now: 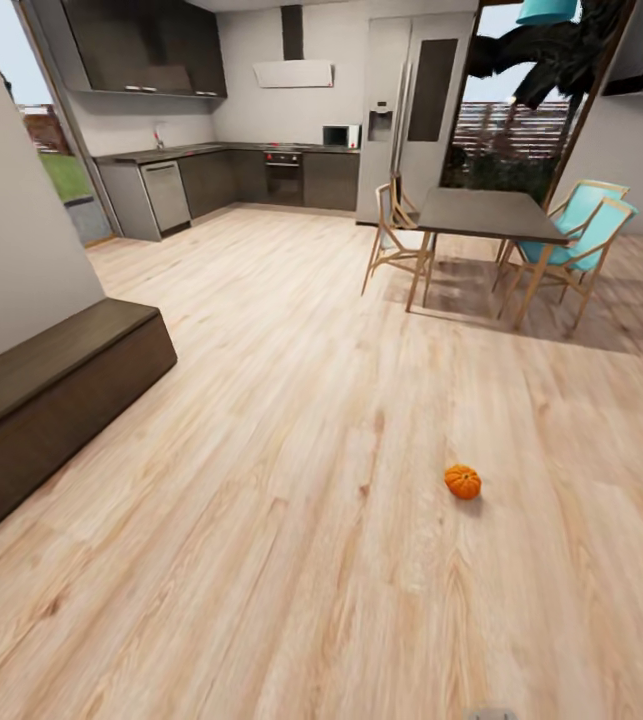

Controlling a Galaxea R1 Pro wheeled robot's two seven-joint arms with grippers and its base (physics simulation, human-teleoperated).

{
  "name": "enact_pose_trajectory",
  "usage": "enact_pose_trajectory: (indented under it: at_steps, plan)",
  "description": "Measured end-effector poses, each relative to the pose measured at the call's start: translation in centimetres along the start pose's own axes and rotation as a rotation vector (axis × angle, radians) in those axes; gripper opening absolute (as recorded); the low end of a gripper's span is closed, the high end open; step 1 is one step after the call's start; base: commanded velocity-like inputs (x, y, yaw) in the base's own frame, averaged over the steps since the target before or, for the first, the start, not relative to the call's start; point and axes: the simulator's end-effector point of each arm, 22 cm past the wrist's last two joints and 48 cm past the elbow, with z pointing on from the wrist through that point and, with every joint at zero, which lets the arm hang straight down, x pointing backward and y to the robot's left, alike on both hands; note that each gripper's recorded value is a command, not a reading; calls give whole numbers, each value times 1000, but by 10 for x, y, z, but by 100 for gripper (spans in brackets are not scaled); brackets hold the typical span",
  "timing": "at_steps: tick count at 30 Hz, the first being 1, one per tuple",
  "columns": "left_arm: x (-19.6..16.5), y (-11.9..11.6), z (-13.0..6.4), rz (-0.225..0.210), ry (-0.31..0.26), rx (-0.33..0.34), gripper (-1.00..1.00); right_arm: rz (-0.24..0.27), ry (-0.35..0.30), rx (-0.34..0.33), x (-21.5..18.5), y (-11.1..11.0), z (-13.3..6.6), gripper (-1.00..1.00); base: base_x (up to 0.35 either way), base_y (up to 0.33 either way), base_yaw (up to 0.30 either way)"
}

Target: Place each of the two pumpkins and all three candles from the living room inside a cabinet in the living room (use any cabinet), then make sure every cabinet is closed, and position the cauldron so it is next to a table in the living room.

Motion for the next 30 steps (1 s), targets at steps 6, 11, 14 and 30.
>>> enact_pose_trajectory:
  at_steps: [6,11,14,30]
  plan:
    - [0,0,0,0,0,0,100,0,0,0,0,0,0,100,336,0,283]
    - [0,0,0,0,0,0,100,0,0,0,0,0,0,100,336,0,283]
    - [0,0,0,0,0,0,100,0,0,0,0,0,0,100,336,0,283]
    - [0,0,0,0,0,0,100,0,0,0,0,0,0,100,336,-49,283]
